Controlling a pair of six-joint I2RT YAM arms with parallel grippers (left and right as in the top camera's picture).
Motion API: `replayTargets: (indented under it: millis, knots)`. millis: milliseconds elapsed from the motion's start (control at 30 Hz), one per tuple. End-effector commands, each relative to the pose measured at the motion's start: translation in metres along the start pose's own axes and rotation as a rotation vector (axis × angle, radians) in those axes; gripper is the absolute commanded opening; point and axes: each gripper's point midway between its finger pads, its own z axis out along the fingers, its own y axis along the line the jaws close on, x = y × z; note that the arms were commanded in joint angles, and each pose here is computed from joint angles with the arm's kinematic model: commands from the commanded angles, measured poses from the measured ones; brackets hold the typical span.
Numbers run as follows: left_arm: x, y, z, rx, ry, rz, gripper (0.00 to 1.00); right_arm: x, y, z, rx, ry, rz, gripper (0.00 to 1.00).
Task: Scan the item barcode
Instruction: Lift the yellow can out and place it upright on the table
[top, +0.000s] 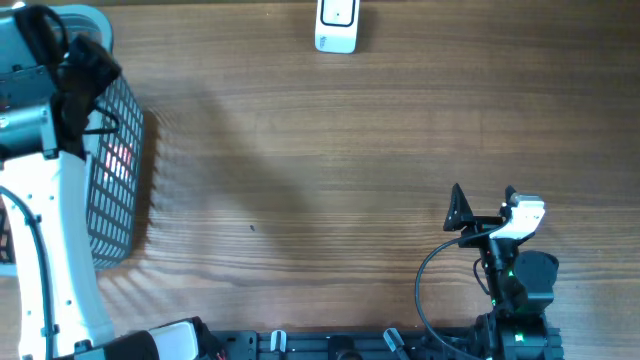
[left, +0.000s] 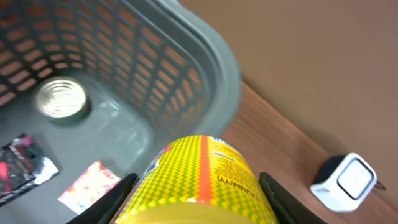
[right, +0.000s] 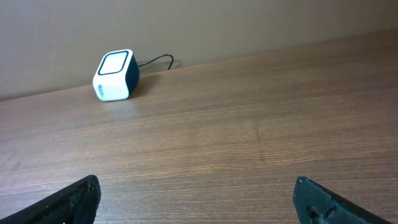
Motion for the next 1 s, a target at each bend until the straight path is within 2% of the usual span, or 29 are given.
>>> replayTargets:
  millis: [0, 233, 467, 700, 967]
  knots:
    - [0.005, -0.028, -0.016, 0.074, -0.012, 0.027, 0.51, 0.002, 0.001, 0.000, -0.011, 0.007, 0.011, 1.00]
    - [0.035, -0.075, -0.023, 0.170, 0.037, 0.113, 0.51, 0.002, 0.001, 0.000, -0.011, 0.007, 0.011, 1.00]
    - [0.055, -0.089, -0.007, 0.152, 0.079, 0.160, 0.51, 0.002, 0.001, 0.000, -0.011, 0.007, 0.011, 1.00]
    - [0.086, -0.095, 0.034, 0.111, 0.177, 0.199, 0.52, 0.002, 0.001, 0.000, -0.011, 0.007, 0.011, 1.00]
    - [0.140, -0.098, 0.103, 0.043, 0.312, 0.251, 0.52, 0.002, 0.001, 0.000, -0.011, 0.007, 0.011, 1.00]
